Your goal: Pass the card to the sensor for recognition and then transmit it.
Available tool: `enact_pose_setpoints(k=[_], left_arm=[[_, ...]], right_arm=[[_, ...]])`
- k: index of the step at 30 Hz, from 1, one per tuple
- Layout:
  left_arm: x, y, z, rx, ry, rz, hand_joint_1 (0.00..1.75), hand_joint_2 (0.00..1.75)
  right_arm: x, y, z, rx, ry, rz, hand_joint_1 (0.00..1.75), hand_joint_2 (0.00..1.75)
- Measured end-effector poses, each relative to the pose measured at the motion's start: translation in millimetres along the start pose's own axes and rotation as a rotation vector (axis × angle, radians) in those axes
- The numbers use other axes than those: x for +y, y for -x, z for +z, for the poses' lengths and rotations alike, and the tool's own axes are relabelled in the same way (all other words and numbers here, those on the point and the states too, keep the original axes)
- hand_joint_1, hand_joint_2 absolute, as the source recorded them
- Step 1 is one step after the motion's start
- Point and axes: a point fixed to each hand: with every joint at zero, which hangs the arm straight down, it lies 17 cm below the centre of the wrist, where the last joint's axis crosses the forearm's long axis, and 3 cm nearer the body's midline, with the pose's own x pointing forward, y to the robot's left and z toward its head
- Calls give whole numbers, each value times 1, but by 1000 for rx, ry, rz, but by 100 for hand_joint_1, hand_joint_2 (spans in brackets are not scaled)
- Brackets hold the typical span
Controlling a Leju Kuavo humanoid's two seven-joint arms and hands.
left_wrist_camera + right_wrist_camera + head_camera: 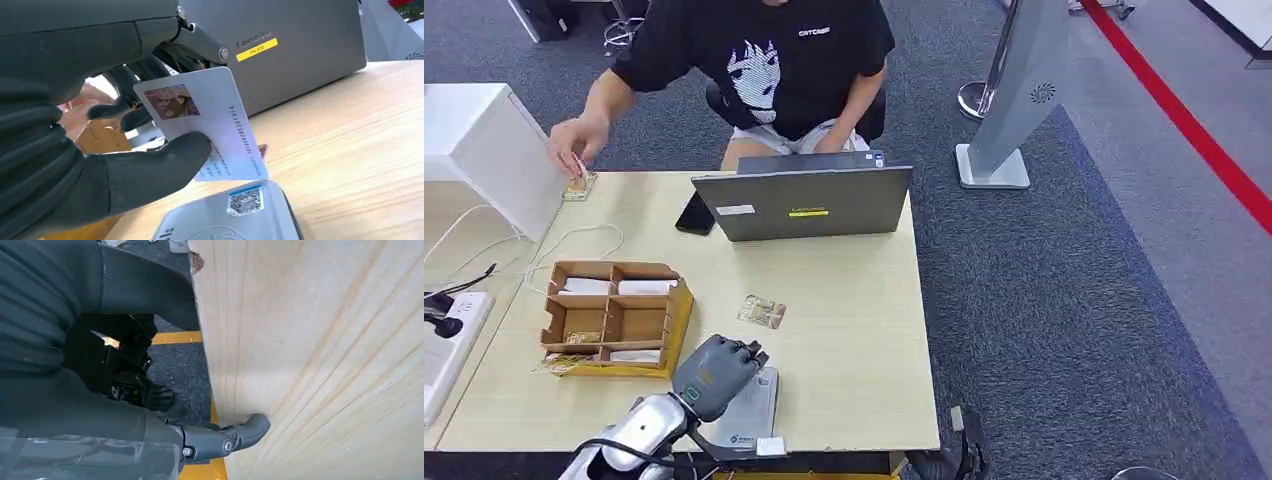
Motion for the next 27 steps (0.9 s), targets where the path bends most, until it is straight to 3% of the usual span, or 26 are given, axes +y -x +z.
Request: enact_pose_setpoints(k=[8, 13, 27], left_arm=[[9, 11, -4, 19, -16, -42, 175, 175], [37, 30, -14, 37, -63, -91, 175, 175], [116, 129, -36, 169, -105, -280, 175, 175]], right_arm=[[0, 0, 0, 1, -1, 0, 0, 175], [0, 0, 0, 2, -1, 0, 0, 175], [4, 2, 0, 13, -9, 5, 0, 175]])
